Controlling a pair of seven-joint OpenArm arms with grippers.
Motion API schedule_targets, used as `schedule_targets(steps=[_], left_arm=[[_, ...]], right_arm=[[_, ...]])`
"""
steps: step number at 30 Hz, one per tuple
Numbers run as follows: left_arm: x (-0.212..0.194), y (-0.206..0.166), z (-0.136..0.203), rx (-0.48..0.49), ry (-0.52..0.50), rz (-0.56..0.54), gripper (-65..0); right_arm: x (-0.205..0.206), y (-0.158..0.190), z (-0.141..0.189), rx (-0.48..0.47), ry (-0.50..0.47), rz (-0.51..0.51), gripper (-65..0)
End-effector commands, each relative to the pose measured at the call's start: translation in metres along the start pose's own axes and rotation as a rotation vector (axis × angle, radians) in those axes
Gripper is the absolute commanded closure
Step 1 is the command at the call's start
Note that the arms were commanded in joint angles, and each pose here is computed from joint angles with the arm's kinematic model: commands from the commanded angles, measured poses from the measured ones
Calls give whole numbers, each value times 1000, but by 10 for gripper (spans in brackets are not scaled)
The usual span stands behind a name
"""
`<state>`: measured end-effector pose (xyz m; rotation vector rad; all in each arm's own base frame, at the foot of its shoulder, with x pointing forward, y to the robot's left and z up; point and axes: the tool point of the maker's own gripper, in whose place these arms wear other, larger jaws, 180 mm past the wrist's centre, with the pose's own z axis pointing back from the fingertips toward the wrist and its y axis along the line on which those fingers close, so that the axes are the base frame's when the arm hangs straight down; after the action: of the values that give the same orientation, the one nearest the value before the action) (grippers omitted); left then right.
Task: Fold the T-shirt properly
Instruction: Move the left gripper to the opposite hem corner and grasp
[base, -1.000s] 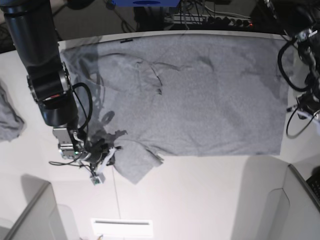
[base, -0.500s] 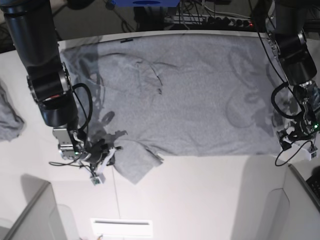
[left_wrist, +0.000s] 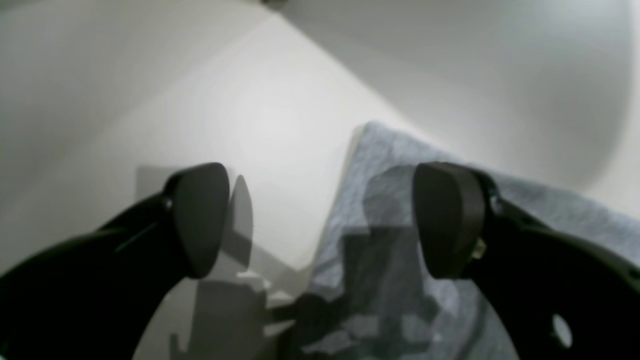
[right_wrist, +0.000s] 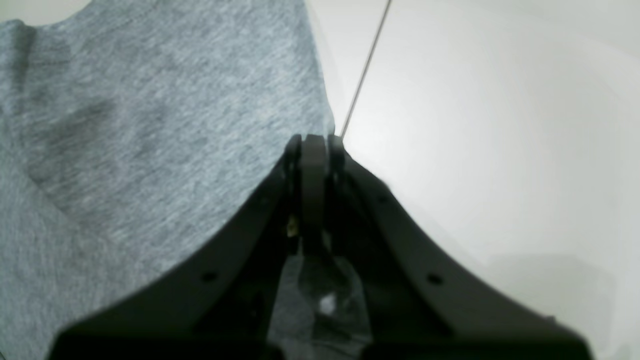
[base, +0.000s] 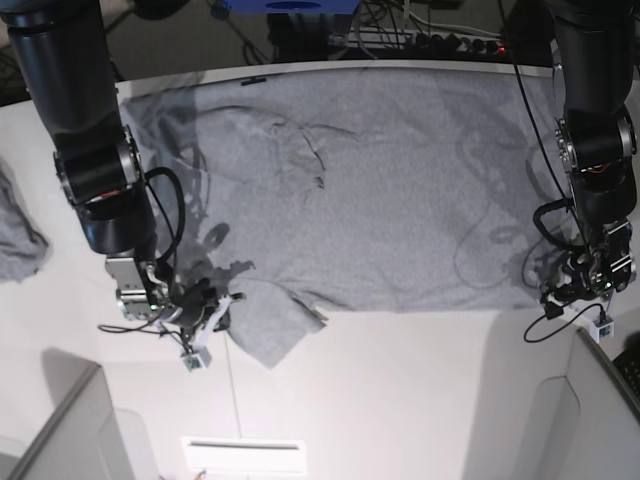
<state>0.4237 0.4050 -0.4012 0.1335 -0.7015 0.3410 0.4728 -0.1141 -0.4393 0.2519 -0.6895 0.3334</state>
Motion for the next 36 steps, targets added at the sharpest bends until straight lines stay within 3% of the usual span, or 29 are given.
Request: schedule_targets(steps=[1,10,18,20,23,27,28,36], left_arm=[[31,5,7,2,-73,8,-548],[12,-27,-2,-33,-32,-94,-550],[-7,-37,-11,-47,-11,-83,-541],[-16,-34,-13,-42,10,-79,-492],[-31,-32,-14,-40,33,-88,-341],[-32,-39,-13,-56,8,-103,-38],[-29,-40,-12,-59,-1,-104,0],[5,-51,-1,-80,-97,-137,0]], right_arm=[[5,0,2,4,21,23,0],[6,-1,2,3,20,23,0],[1,-9,5,-10,27,20,0],[0,-10,5,-11,29,19,0],[0,-10,5,-11,27,19,0],[2,-9,5,-10,8,19,0],[5,-9,5,-10,-5,18,0],[37,-9,13,-6,-99,63,0]])
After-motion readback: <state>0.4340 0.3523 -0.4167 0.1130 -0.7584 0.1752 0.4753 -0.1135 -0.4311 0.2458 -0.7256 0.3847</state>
